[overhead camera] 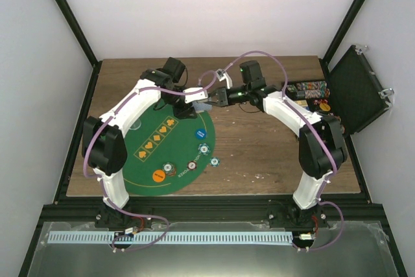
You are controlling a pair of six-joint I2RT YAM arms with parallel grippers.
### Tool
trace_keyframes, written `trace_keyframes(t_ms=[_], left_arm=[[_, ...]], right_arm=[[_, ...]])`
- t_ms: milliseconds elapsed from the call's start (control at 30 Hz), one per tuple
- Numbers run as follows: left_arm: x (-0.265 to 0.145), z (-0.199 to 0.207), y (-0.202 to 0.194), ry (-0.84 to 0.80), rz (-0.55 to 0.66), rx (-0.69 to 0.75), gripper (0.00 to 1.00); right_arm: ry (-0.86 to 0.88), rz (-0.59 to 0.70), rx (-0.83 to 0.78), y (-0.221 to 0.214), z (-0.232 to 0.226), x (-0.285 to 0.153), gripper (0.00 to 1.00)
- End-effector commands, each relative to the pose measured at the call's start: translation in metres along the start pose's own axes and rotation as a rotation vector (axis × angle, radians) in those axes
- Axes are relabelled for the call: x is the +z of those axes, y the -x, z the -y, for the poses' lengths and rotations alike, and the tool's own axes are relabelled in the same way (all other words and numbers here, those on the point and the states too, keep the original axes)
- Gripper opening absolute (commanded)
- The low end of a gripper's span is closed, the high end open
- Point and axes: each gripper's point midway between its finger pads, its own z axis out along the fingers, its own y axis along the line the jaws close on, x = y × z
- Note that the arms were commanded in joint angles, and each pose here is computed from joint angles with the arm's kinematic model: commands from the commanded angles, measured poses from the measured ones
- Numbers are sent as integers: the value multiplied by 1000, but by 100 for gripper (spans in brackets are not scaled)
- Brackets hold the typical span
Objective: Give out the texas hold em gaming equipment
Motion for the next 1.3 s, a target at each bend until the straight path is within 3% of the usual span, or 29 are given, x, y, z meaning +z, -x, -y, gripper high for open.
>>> trace_keyframes(t_ms=[0,300,733,900,1267], left_arm=[[-6,-2,14,3,47,28,49],[-3,0,8,-4,33,29,47],[-1,2,5,-11,25,27,45],[-2,1,6,-9,27,27,45],[1,1,3,-12,18,23,45]], right_arm=[[-10,-1,-28,8,-5,4,20],[-149,39,-30,11,11,-5,38],[-244,60,-54,13,13,-18,38],[-202,48,-60,12,7,-16,38],[-229,53,-73,14,4,-22,23]])
